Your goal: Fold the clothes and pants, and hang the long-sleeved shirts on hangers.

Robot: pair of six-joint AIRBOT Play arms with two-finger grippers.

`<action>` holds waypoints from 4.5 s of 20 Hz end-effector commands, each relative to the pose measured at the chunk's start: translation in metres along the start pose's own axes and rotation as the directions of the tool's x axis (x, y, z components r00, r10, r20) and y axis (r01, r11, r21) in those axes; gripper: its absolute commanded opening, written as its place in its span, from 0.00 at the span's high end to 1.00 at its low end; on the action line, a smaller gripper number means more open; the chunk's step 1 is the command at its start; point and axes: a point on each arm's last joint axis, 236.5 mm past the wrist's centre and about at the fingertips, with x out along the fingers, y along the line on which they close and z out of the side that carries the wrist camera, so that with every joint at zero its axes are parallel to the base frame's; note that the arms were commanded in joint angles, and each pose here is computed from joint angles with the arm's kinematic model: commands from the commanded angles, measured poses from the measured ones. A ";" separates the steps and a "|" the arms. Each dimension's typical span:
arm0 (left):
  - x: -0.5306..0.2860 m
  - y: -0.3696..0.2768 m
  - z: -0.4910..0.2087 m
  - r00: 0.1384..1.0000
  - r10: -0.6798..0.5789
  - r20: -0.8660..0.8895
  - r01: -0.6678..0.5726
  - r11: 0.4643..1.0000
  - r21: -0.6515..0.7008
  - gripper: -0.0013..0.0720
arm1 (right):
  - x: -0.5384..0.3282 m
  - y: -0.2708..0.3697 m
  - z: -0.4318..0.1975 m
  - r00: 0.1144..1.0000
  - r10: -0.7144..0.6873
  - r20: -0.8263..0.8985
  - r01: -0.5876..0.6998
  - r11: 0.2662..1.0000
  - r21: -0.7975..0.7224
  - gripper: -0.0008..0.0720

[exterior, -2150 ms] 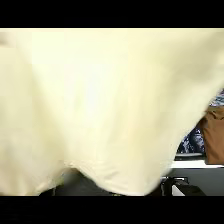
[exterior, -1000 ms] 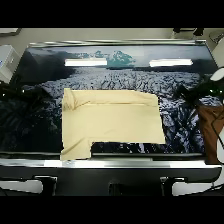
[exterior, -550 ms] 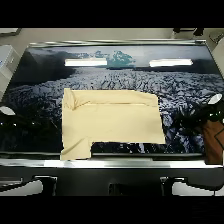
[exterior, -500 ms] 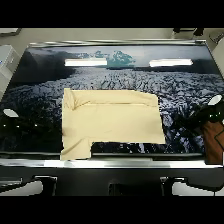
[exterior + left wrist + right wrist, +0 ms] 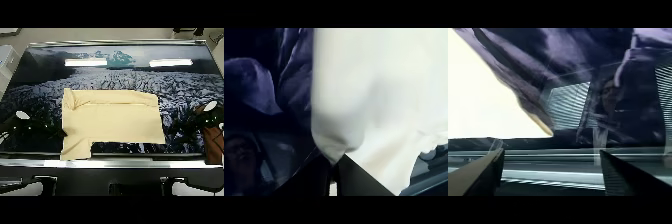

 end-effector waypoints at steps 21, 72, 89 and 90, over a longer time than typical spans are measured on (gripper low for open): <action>-0.527 -0.328 -0.072 0.044 -0.572 0.819 -0.449 0.721 0.528 0.96 | -0.482 0.235 -0.112 -0.054 0.549 0.834 0.337 0.796 -0.503 0.94; -0.030 0.036 0.003 0.993 -0.115 0.026 0.116 0.991 -0.073 0.38 | -0.124 0.000 0.042 0.968 -0.025 0.250 0.021 1.000 0.021 0.23; -0.009 0.014 0.014 0.988 -0.131 0.079 0.132 0.991 0.002 0.96 | -0.005 -0.012 -0.016 0.998 0.056 0.035 -0.058 0.995 0.080 0.23; -0.011 0.012 0.014 0.988 -0.132 0.084 0.132 0.991 0.008 0.96 | 0.006 -0.012 -0.019 0.997 0.068 0.026 -0.070 0.994 0.085 0.23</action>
